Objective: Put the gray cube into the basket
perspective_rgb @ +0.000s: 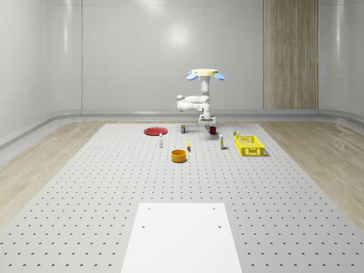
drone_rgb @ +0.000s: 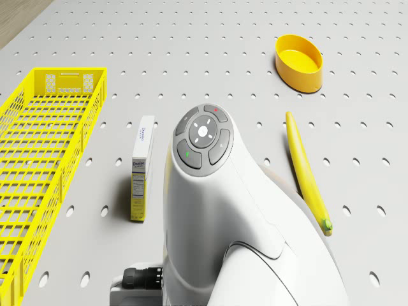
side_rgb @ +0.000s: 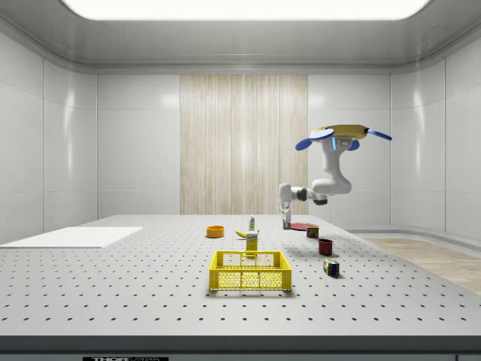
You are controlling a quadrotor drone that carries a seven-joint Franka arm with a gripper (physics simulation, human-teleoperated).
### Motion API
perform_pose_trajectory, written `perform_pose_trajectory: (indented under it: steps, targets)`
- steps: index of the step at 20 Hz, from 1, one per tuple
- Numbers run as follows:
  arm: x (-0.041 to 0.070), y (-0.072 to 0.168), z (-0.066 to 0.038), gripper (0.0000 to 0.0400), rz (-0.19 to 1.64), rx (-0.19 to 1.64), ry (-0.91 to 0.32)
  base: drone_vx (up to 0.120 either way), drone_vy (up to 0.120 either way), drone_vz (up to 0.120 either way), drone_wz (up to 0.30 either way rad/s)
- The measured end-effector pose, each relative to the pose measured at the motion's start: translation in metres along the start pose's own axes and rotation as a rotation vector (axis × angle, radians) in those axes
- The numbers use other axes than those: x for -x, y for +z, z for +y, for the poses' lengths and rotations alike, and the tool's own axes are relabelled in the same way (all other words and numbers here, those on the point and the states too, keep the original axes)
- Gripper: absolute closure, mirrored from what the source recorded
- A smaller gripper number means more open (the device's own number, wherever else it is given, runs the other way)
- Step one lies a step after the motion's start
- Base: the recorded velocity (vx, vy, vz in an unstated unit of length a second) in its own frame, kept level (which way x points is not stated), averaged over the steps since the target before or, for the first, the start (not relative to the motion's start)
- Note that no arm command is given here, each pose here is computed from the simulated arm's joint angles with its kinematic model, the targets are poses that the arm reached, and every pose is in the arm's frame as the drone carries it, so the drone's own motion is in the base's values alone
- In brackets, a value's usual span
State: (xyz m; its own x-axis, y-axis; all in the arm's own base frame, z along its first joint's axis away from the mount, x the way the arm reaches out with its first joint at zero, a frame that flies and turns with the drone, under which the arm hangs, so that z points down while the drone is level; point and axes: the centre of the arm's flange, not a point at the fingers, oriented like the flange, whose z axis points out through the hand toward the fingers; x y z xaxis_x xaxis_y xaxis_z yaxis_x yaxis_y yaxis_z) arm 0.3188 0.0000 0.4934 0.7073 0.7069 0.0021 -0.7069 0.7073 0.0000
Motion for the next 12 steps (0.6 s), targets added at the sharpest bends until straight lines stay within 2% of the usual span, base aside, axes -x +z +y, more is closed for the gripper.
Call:
perform_pose_trajectory:
  steps: [1,4,12]
  targets:
    - [0.0000,-0.0001,0.0000,0.0150,0.000,0.000,0.000,0.040,0.120,0.120,0.000]
    - [0.0000,-0.0004,0.0000,0.0150,0.000,0.000,0.000,0.120,0.120,0.120,0.000]
    - [0.0000,-0.0007,0.0000,0.0150,0.000,0.000,0.000,0.120,0.120,0.005,0.000]
